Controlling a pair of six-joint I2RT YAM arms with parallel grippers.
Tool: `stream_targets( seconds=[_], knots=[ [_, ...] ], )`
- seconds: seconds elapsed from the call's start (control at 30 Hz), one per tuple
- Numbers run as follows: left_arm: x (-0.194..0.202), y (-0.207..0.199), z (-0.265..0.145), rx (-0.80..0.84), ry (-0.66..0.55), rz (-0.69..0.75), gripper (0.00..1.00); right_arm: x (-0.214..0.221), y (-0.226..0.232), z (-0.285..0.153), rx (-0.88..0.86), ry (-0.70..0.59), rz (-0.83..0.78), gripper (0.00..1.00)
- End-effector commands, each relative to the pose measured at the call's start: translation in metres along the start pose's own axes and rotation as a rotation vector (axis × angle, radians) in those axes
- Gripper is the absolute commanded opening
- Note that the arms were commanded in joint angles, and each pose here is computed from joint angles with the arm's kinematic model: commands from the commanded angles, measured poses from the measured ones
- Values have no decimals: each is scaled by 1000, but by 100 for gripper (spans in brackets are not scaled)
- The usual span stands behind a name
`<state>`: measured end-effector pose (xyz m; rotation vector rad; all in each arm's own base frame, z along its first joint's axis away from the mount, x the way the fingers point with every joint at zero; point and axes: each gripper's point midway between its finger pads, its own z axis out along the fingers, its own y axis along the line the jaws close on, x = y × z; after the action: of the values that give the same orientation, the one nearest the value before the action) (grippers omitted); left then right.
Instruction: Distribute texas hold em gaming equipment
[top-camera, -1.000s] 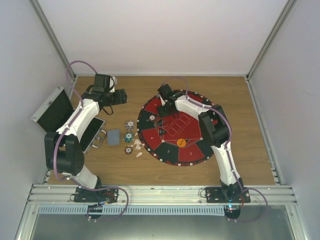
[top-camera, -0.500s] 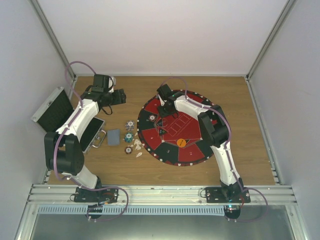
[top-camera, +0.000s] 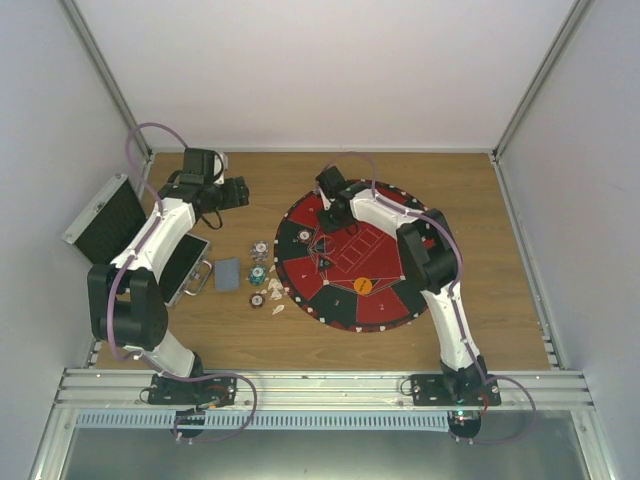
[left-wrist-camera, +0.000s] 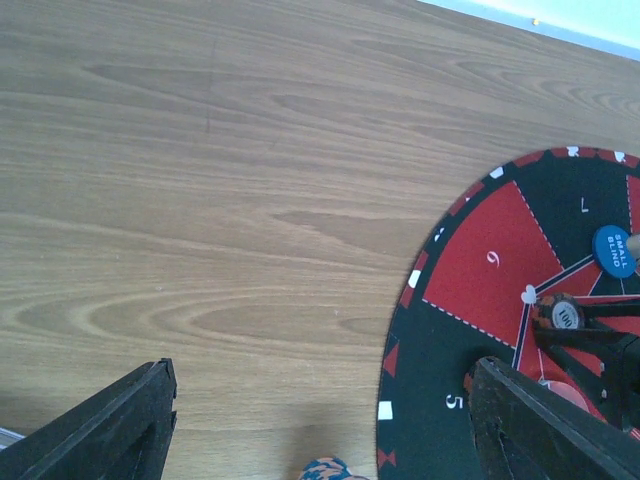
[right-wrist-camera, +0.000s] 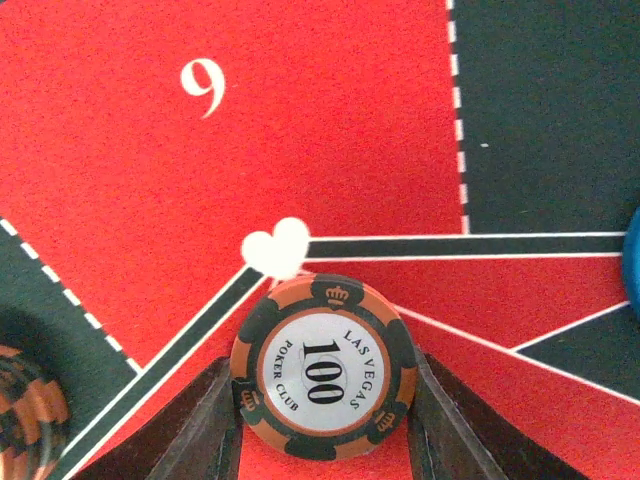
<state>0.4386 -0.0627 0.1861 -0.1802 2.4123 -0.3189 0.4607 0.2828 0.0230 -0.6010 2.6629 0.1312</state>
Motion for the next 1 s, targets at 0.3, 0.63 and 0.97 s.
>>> stream_targets(
  seconds=[0.3, 0.63, 0.97],
  knots=[
    [-32, -5, -7, 29, -86, -17, 81, 5, -49, 28, 86, 53, 32, 39],
    [-36, -4, -4, 25, -85, -14, 81, -13, -55, 44, 100, 41, 8, 40],
    [-36, 0, -3, 27, -82, -28, 81, -22, -79, 51, 135, 29, 31, 40]
  ],
)
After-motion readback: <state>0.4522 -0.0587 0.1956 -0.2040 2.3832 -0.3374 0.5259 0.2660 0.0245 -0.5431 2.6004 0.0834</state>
